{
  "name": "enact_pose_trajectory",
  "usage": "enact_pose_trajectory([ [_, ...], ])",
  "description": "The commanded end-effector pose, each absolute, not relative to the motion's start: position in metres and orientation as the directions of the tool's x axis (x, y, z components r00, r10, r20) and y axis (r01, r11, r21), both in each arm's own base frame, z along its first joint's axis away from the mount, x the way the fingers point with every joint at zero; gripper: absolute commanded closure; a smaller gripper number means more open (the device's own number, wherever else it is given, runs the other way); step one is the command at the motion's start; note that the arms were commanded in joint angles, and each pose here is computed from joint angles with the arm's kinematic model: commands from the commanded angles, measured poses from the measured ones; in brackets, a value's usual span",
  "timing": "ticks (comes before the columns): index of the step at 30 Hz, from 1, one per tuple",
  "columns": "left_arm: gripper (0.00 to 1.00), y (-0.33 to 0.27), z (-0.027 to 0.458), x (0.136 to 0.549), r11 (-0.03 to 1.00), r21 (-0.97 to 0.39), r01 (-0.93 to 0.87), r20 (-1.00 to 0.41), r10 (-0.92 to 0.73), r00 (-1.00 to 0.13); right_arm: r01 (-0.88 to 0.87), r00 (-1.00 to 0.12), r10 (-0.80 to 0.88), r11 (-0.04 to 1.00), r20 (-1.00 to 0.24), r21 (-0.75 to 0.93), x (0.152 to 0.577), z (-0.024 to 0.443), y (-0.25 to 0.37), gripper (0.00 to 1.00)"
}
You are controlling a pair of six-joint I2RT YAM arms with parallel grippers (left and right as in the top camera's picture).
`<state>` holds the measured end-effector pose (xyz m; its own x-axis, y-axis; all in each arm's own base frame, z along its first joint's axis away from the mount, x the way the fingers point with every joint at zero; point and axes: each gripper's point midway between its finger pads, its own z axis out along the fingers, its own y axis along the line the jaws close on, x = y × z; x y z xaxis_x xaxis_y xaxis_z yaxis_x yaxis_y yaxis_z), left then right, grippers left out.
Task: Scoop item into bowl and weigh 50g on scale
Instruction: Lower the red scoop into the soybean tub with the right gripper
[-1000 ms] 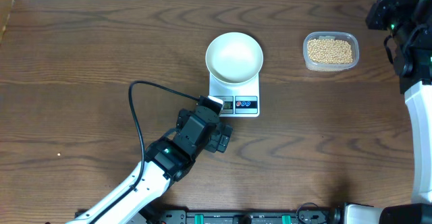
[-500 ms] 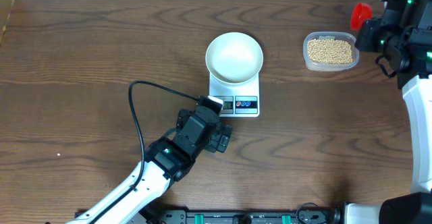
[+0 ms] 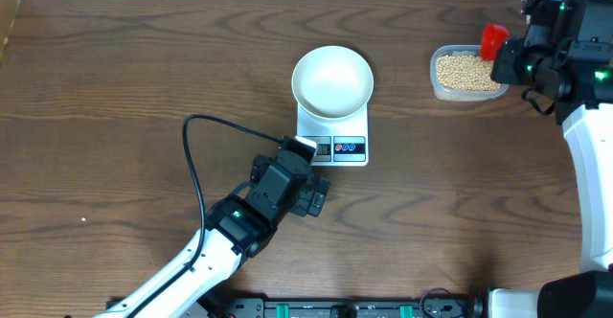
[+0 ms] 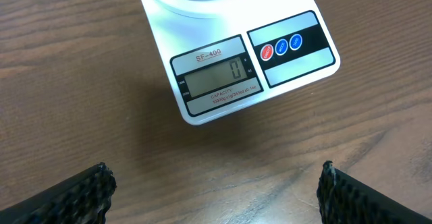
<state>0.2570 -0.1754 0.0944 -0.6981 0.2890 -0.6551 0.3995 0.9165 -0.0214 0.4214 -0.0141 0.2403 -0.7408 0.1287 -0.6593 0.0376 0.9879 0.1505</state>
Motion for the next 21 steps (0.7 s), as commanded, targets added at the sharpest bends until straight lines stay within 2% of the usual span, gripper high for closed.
enact_pose_trajectory([
  [1,0.02,-0.174,0.093,0.255,0.915,-0.016,0.404,-0.654,0.296,-0.696,0.103,-0.749,0.115,0.993,-0.653,0.057,0.421,0.236,-0.032,0.99],
  [11,0.02,-0.174,0.093,0.255,0.915,-0.016,0.404,-0.654,0.296,-0.696,0.134,-0.798,0.119,0.991,-0.590,0.019,0.413,0.217,-0.039,0.99],
  [21,0.02,-0.174,0.093,0.255,0.915,-0.016,0.404,-0.654,0.296,-0.696,0.084,-0.870,0.066,0.996,-0.489,-0.015,0.424,0.167,-0.041,0.99],
])
